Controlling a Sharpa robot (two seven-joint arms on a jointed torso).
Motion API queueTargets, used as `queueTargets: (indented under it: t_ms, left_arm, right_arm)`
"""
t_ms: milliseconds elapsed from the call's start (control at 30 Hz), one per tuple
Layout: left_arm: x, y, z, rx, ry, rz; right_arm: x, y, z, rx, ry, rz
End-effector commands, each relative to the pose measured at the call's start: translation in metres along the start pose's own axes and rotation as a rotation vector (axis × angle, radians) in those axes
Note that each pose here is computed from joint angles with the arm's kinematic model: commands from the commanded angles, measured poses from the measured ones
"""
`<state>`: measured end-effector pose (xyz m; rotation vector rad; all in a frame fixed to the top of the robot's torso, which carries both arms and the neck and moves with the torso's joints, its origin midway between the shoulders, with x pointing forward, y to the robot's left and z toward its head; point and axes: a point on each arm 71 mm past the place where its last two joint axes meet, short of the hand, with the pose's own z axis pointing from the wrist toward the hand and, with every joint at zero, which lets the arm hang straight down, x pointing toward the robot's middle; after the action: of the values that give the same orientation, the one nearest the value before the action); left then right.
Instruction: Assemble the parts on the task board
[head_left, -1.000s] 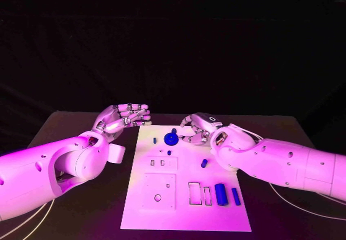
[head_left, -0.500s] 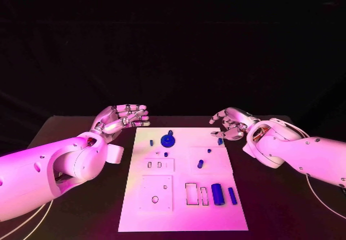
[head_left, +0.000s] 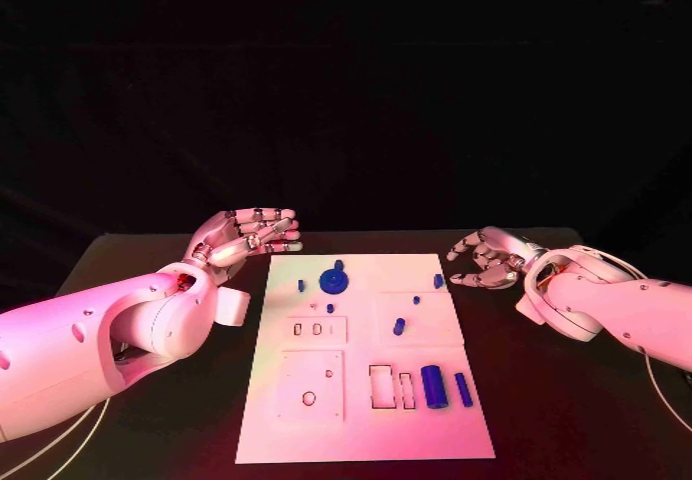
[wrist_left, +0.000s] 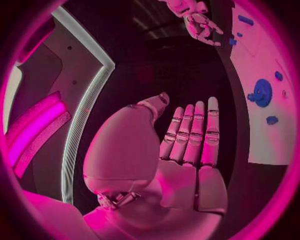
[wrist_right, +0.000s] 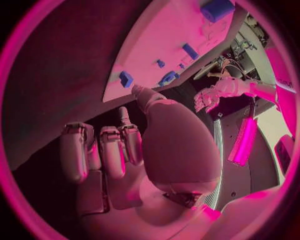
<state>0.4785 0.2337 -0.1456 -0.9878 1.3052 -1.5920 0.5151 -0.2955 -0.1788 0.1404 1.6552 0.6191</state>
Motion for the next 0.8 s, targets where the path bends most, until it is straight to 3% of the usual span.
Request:
queueTargets:
  t_ms: [33,800]
  left_arm:
    - [0.0023,-0.0007,0.0006,0.007,0.018,-0.015]
    - [0.0014,-0.0006,0.0005,0.006,0.016,-0.014]
  right_arm:
    - [0.005,-0.001,0.002,-0.021,0.041,0.012]
    - [0.032,-0.004,0.015,0.006,0.079,0.019]
